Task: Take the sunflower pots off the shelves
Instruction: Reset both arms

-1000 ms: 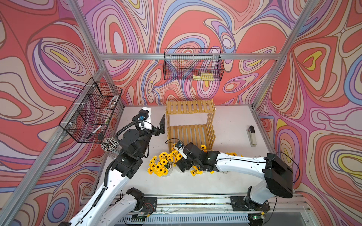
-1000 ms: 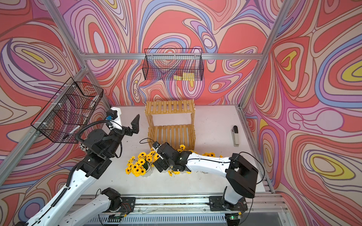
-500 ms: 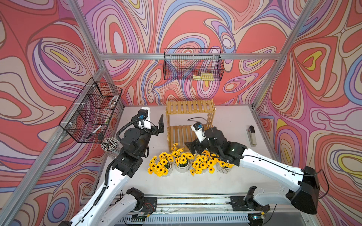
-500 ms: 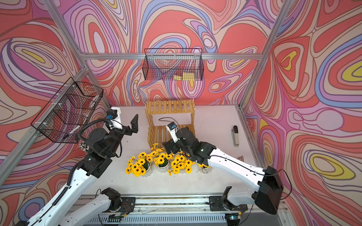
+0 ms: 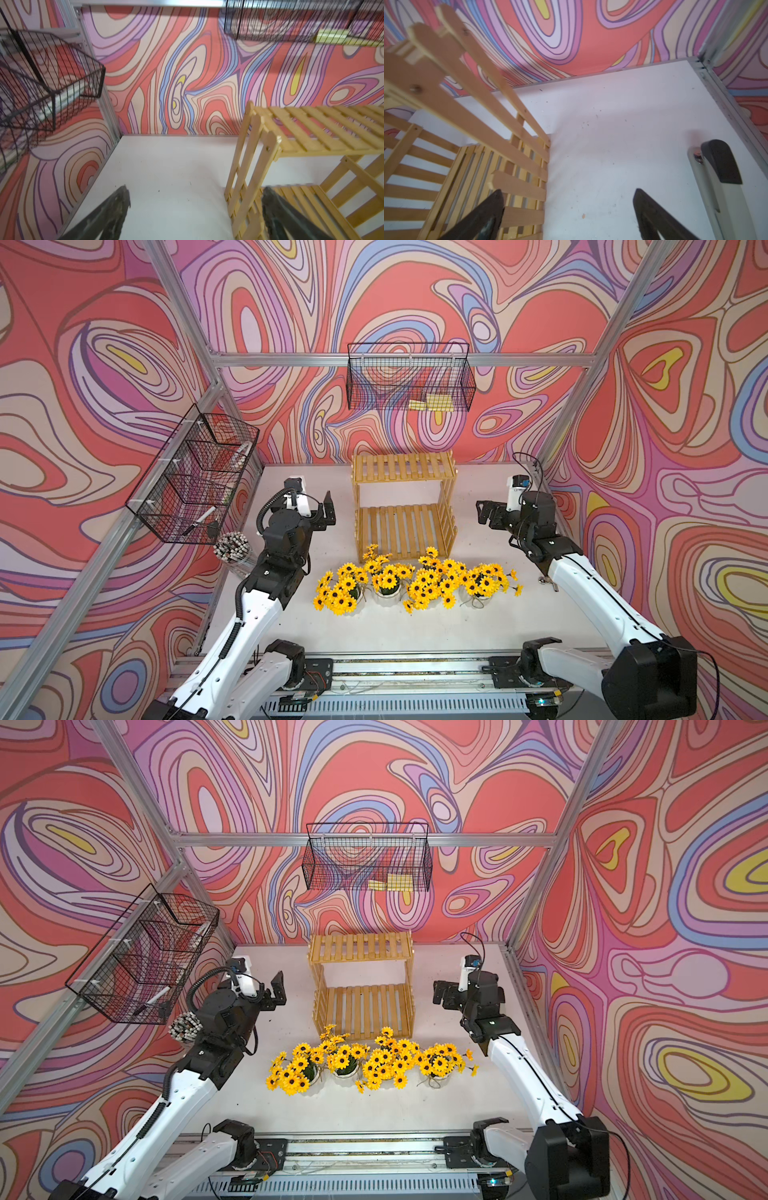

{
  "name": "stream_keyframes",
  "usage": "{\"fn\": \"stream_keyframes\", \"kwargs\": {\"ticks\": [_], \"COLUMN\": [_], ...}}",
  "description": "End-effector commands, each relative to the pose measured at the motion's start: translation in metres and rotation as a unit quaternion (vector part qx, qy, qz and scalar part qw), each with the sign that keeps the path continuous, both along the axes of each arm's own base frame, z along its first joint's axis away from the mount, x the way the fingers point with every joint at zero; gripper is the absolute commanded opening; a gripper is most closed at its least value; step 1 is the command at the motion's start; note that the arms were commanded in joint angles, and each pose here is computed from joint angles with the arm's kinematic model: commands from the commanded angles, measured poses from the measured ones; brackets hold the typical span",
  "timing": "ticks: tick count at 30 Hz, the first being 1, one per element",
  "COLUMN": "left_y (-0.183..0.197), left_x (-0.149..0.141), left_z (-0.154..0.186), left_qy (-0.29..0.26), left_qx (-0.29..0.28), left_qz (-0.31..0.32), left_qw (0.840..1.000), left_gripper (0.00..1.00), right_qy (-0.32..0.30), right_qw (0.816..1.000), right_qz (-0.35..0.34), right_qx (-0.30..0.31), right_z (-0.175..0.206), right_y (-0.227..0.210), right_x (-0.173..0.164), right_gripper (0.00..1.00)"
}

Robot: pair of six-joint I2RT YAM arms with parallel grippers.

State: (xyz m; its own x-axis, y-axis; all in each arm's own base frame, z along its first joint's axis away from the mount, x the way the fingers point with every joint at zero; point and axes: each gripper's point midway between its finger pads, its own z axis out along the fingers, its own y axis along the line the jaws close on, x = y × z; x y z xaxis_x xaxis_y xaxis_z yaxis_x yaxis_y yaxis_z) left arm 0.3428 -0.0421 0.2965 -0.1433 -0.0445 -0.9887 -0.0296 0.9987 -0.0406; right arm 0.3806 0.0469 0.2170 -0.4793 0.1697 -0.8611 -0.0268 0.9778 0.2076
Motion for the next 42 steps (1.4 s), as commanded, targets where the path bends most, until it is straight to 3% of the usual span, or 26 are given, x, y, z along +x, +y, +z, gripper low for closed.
{"fn": "stream_keyframes", "kwargs": {"ticks": [1, 8, 16, 22, 32, 42], "left_y": [0.013, 0.028, 0.052, 0.061, 0.067, 0.063], "left_x": [-0.003, 0.007, -0.002, -0.004, -0.010, 0.020], "left_z": [-0.020, -0.071, -0.113, -0.138, -0.164, -0.176], "left_qy": [0.001, 0.043, 0.055, 0.073, 0.061, 0.011], "left_qx": [-0.017, 0.027, 0.012, 0.034, 0.062, 0.069], "left_qz": [0.030, 0.070, 0.103, 0.119, 0.125, 0.117], "left_qw": [0.999, 0.996, 0.993, 0.990, 0.988, 0.991], "left_gripper": [1.00, 1.00, 1.00, 1.00, 1.00, 0.99], "right_qy": [-0.023, -0.039, -0.072, -0.110, -0.108, -0.110], "right_qw": [0.997, 0.986, 0.973, 0.976, 0.978, 0.977], "right_qz": [-0.066, -0.146, -0.172, -0.133, -0.123, -0.128], "right_qx": [-0.015, -0.072, -0.135, -0.131, -0.129, -0.129], "right_z": [-0.008, -0.046, -0.091, -0.109, -0.119, -0.119], "right_y": [-0.028, -0.068, -0.084, -0.071, -0.068, -0.070], "right_x": [0.008, 0.016, 0.030, 0.041, 0.042, 0.042], "right_gripper": [0.98, 0.98, 0.98, 0.98, 0.98, 0.98]}}
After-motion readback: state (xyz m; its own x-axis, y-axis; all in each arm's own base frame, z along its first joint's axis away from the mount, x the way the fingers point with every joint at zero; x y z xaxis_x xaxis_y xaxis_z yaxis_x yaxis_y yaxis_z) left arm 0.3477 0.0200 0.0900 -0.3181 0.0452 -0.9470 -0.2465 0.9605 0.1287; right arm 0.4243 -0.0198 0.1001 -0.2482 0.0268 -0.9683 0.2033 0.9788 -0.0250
